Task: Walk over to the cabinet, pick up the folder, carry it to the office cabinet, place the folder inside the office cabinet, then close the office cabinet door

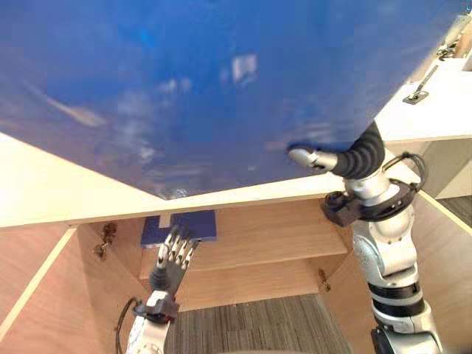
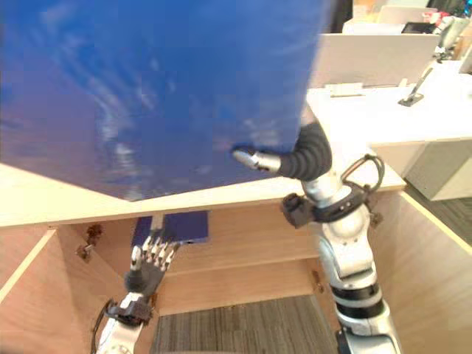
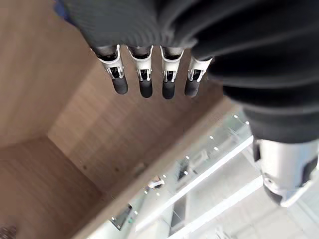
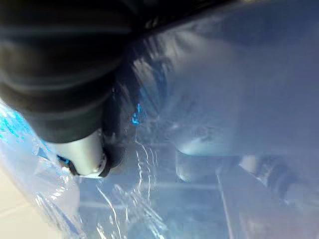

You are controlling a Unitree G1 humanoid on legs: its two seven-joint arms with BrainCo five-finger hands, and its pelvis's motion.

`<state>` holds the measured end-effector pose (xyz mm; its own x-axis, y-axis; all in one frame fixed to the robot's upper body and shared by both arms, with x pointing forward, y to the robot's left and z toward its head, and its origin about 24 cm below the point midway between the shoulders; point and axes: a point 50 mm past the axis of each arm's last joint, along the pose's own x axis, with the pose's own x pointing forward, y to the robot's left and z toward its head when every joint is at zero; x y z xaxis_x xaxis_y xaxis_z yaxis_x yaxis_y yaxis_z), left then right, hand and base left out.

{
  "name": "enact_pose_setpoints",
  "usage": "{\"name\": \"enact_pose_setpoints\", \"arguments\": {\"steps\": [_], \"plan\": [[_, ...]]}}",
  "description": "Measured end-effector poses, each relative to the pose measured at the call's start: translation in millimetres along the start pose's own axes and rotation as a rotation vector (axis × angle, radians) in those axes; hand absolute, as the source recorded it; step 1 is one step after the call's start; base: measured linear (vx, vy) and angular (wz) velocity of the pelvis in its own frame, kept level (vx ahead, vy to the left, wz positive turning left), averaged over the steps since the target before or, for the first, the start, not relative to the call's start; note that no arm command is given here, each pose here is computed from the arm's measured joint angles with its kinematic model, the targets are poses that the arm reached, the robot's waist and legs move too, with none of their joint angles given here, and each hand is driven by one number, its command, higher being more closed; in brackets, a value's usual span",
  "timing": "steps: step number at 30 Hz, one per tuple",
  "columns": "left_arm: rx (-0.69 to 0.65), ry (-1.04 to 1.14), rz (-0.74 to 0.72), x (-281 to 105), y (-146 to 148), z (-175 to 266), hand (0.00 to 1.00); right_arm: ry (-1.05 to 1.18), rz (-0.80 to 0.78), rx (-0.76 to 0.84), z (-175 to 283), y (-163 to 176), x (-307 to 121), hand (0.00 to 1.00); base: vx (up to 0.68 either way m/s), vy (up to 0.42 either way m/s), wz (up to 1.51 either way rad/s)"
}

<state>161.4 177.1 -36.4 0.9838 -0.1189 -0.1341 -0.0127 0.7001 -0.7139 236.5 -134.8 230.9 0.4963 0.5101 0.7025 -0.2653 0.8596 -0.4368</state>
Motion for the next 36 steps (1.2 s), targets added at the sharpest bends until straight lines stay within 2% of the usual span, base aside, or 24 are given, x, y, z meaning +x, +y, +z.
{"name": "enact_pose_setpoints", "arguments": {"steps": [6,10,13,15,19,26,28,36], "plan": [[0.134,0.232,0.15,-27,44,-31,0.0,0.101,0.048,-0.113,-11,10,-15,1.0,0.01,0.0,-0.09],[0.244,0.392,0.213,-43,63,-48,0.0,0.09,0.198,-0.195,-12,32,-15,1.0,0.02,0.007,-0.07],[0.36,0.529,0.259,-57,79,-56,0.0,0.15,0.512,-0.284,-29,68,-36,1.0,-0.01,0.015,-0.12],[0.476,0.639,0.289,-68,91,-57,0.0,0.318,0.827,-0.364,-61,91,-82,1.0,-0.01,0.016,-0.06],[0.558,0.784,0.375,-94,110,-62,0.0,0.531,1.074,-0.449,-82,78,-139,1.0,-0.01,0.014,-0.04],[0.59,0.852,0.438,-109,118,-65,0.0,0.59,1.152,-0.492,-89,68,-157,1.0,0.0,0.0,0.0],[0.587,0.852,0.453,-111,120,-65,0.0,0.627,1.224,-0.527,-94,65,-168,1.0,0.0,0.0,0.0],[0.593,0.852,0.489,-114,124,-62,0.0,0.734,1.341,-0.505,-100,62,-199,1.0,0.0,0.004,0.02]]}}
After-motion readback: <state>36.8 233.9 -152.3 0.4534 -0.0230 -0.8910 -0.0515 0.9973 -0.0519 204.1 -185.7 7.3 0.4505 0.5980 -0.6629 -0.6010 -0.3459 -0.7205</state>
